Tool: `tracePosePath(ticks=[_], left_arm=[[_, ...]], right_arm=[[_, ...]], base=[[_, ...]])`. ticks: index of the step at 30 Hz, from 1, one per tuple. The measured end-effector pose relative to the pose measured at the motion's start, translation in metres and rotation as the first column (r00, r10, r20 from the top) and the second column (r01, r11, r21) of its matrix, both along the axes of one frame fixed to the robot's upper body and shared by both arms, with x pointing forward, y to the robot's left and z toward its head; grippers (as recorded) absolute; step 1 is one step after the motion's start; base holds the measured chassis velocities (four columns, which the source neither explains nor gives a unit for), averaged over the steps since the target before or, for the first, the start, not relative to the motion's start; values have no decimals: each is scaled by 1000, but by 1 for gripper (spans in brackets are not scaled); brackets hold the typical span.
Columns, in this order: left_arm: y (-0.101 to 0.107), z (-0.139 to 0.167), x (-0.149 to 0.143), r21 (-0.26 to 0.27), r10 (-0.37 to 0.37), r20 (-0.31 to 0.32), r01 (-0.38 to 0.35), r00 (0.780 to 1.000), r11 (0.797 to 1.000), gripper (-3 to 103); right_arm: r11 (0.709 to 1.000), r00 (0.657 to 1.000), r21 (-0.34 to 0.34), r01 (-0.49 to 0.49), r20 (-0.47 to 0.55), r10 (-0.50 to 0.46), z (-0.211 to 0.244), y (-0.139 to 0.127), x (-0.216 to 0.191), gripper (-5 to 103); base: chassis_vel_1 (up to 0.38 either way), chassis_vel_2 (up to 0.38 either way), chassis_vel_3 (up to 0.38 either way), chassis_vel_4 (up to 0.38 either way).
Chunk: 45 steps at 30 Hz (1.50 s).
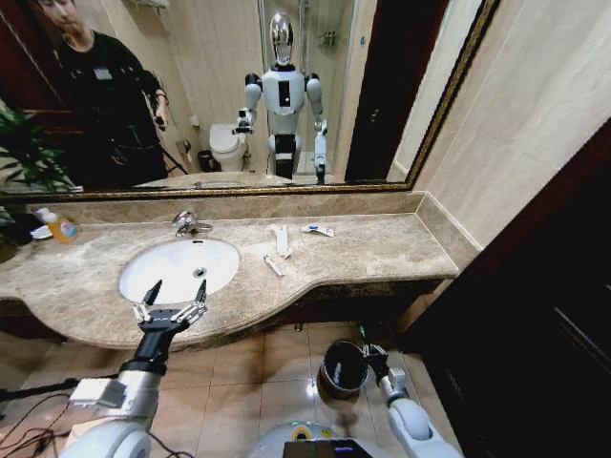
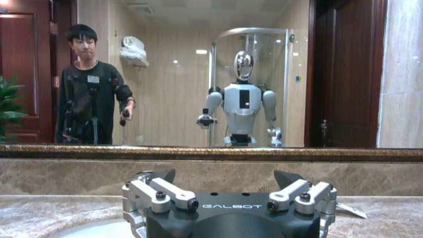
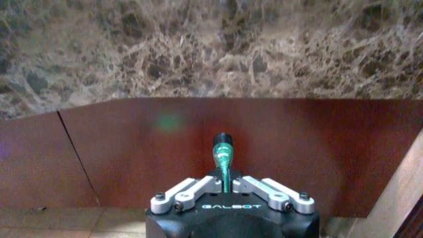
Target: Pick up the trash from the sink and place it in the trash bin.
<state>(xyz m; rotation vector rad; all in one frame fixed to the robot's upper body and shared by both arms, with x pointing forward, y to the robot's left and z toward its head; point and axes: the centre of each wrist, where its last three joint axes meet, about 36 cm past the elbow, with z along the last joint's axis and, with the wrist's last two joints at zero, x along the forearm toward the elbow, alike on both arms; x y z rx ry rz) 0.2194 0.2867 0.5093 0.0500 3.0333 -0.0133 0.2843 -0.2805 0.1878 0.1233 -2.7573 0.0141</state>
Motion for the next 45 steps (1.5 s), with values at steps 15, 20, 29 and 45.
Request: tracePosePath(ticks=[15, 20, 29, 45], left_arm=[[0, 0, 0, 0, 0, 0, 0, 1000, 1000, 100], [0, 0, 0, 0, 0, 0, 0, 1000, 1000, 100], [0, 0, 0, 0, 0, 0, 0, 1000, 1000, 100], [0, 0, 0, 0, 0, 0, 0, 1000, 1000, 100]], right_arm=[[1000, 998, -12, 23, -60, -24, -37, 7, 25, 4], [999, 996, -25, 37, -81, -39, -50, 4, 28, 4], [998, 995, -37, 43, -90, -46, -79, 4, 18, 4], [998, 995, -34, 60, -83, -63, -94, 12, 8, 44]], base=[[0, 0, 0, 0], [0, 0, 0, 0], [0, 0, 0, 0], [0, 0, 0, 0]])
